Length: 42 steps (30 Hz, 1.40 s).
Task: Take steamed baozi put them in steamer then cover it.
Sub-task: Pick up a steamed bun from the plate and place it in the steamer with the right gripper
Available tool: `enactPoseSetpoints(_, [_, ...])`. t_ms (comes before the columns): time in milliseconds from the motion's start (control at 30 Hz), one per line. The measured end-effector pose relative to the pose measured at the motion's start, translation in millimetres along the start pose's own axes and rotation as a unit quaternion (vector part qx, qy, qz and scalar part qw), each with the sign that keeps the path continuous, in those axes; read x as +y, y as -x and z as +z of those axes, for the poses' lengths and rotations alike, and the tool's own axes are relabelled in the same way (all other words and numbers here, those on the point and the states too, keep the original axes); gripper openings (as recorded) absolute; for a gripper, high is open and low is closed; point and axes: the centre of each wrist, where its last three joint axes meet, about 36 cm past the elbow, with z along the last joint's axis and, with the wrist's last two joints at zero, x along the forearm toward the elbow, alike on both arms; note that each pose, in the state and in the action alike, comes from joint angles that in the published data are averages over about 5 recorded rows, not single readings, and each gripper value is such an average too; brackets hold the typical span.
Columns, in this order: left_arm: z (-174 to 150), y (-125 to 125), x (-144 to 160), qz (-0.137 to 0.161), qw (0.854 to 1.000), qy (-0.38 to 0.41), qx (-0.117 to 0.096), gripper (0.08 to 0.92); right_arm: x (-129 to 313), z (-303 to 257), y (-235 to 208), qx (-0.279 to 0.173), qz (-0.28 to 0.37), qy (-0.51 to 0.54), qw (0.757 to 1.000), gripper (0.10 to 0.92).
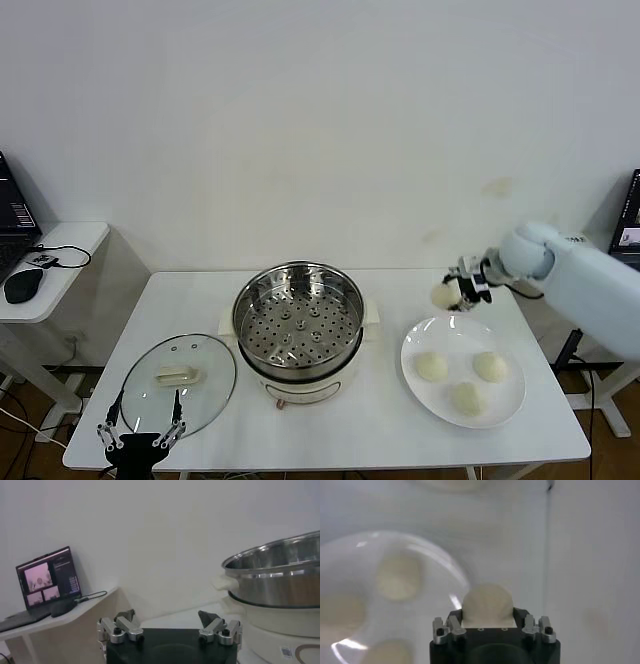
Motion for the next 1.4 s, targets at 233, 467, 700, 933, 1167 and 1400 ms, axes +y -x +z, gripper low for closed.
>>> enactPoseSetpoints(233, [0, 2, 5, -0.007, 1.0, 0.0, -0.001, 0.823, -51, -72, -33, -0.053, 0.03, -0.06, 0.996, 0.628])
enactPoseSetpoints(467, [-2, 3, 9, -0.014, 1.0, 0.001, -0.003, 0.823, -74, -156, -23, -0.096, 0.024, -0.156, 0.983, 0.628])
enactPoseSetpoints(700, [-7, 3, 14, -0.024, 1.0, 0.002, -0.007, 0.823, -75, -220, 10, -0.114, -0.001, -0.277, 0.954, 0.634])
enactPoseSetpoints(933, [-8, 1, 16, -0.03, 1.0, 0.002, -0.007, 0.823, -69, -254, 41, -0.117, -0.022, -0.382, 0.916, 0.635])
enactPoseSetpoints(1167, [-11, 0, 16, -0.034, 0.999, 0.001, -0.009, 0.823, -64, -263, 71, -0.111, -0.031, -0.456, 0.883, 0.636])
enactPoseSetpoints(1400, [-13, 1, 17, -0.036, 0.999, 0.001, -0.013, 0.823, -60, -263, 97, -0.105, -0.037, -0.501, 0.858, 0.636])
